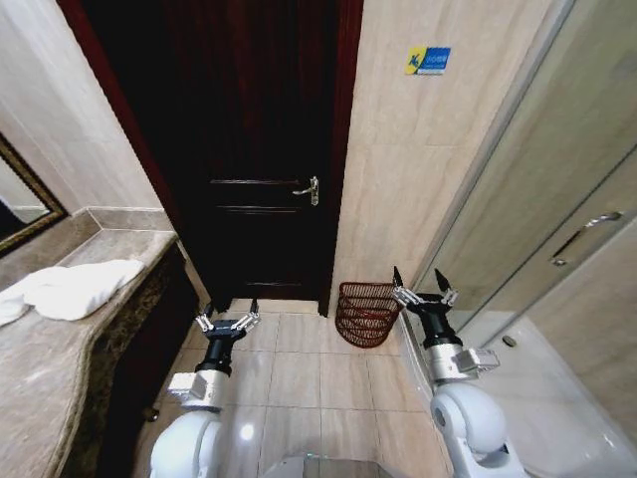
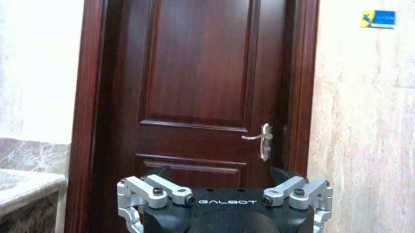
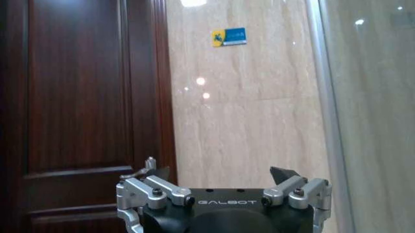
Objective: Discard the used towel into the hamper.
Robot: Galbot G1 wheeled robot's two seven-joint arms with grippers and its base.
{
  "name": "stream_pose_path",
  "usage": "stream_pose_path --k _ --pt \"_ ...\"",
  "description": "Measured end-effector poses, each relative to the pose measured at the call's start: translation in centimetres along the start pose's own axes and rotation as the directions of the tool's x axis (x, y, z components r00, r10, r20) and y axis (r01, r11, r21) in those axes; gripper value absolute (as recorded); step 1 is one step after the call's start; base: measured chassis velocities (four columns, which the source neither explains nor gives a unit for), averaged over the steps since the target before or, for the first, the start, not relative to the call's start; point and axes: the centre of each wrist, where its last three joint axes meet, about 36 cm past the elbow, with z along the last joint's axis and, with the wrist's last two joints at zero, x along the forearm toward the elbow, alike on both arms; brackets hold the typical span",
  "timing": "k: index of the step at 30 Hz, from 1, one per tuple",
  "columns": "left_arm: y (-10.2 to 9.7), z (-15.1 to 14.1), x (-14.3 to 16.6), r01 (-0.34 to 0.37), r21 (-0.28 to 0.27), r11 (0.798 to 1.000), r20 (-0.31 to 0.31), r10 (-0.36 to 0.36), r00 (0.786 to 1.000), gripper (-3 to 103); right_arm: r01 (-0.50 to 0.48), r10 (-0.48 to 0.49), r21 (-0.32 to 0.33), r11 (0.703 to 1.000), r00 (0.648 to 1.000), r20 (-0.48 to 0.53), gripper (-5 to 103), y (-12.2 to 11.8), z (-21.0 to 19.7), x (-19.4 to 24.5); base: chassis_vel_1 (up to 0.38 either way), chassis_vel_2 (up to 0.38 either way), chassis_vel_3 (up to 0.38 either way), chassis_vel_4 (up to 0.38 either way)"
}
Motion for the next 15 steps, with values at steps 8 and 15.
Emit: stream_pose_path --k 8,15 --pt "0.5 1.5 -1.4 -0.007 -0.032 0.999 -0.013 0.007 1.0 100 -0.019 0.02 0.061 0.998 0.999 -0.026 100 -0.9 1.1 1.2 0.0 0.0 0.0 0.0" --pt "0.3 0.3 -0.3 0.038 -0.062 0.997 -0.006 -0.038 0.999 100 0.001 -0.002 0.047 0.999 1.0 0.009 100 -1.2 0.7 -0.1 0.0 0.0 0.0 0.0"
